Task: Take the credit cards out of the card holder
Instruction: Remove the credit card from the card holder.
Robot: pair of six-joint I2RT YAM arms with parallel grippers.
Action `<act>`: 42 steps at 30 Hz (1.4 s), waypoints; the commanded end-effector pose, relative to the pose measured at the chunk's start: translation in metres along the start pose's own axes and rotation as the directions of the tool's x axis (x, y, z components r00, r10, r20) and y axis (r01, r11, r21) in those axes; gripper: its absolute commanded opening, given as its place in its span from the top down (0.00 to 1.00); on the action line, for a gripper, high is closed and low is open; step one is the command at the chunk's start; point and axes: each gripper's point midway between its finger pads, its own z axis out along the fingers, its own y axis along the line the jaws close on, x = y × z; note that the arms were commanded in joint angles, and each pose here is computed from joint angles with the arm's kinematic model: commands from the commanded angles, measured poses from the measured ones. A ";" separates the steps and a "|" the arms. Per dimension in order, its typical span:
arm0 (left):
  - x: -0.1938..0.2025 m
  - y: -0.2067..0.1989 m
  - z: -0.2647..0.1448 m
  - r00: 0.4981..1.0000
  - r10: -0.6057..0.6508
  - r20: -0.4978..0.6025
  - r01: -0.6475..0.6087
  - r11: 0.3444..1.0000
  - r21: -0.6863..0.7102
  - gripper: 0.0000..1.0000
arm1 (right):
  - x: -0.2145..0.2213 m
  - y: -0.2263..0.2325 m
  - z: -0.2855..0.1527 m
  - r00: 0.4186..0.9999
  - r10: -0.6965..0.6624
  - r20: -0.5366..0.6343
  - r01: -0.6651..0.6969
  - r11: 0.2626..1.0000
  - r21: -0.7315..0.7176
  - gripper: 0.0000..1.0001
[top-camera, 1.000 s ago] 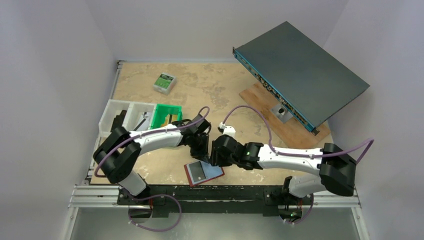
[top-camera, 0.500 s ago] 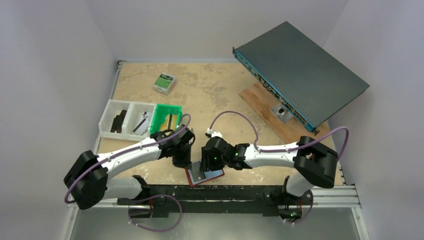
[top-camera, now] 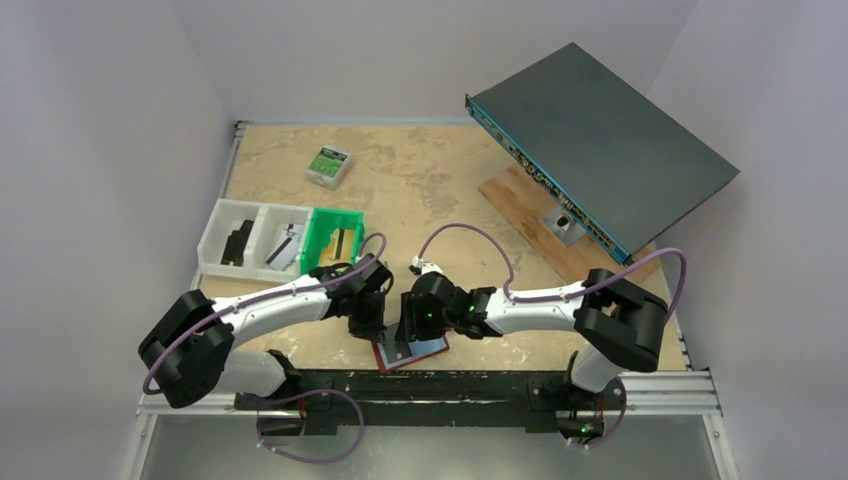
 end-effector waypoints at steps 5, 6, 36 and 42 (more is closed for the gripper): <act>-0.001 0.002 0.010 1.000 -0.019 -0.005 0.019 1.000 -0.011 1.00 | 0.001 -0.005 0.004 0.999 0.045 -0.002 -0.045 0.998 -0.047 0.62; -0.001 0.002 0.011 1.000 -0.019 -0.007 0.019 1.000 -0.008 1.00 | 0.002 -0.005 0.005 0.999 0.049 -0.011 -0.049 0.997 -0.054 0.62; -0.003 -0.008 -0.014 1.000 0.015 0.019 -0.016 0.999 0.038 0.98 | 0.018 -0.049 0.007 0.970 0.232 -0.071 -0.240 0.962 -0.129 0.65; 0.003 0.001 -0.011 1.000 0.016 0.000 -0.016 1.000 0.008 0.99 | 0.020 -0.048 0.008 0.968 0.237 -0.079 -0.246 0.959 -0.137 0.65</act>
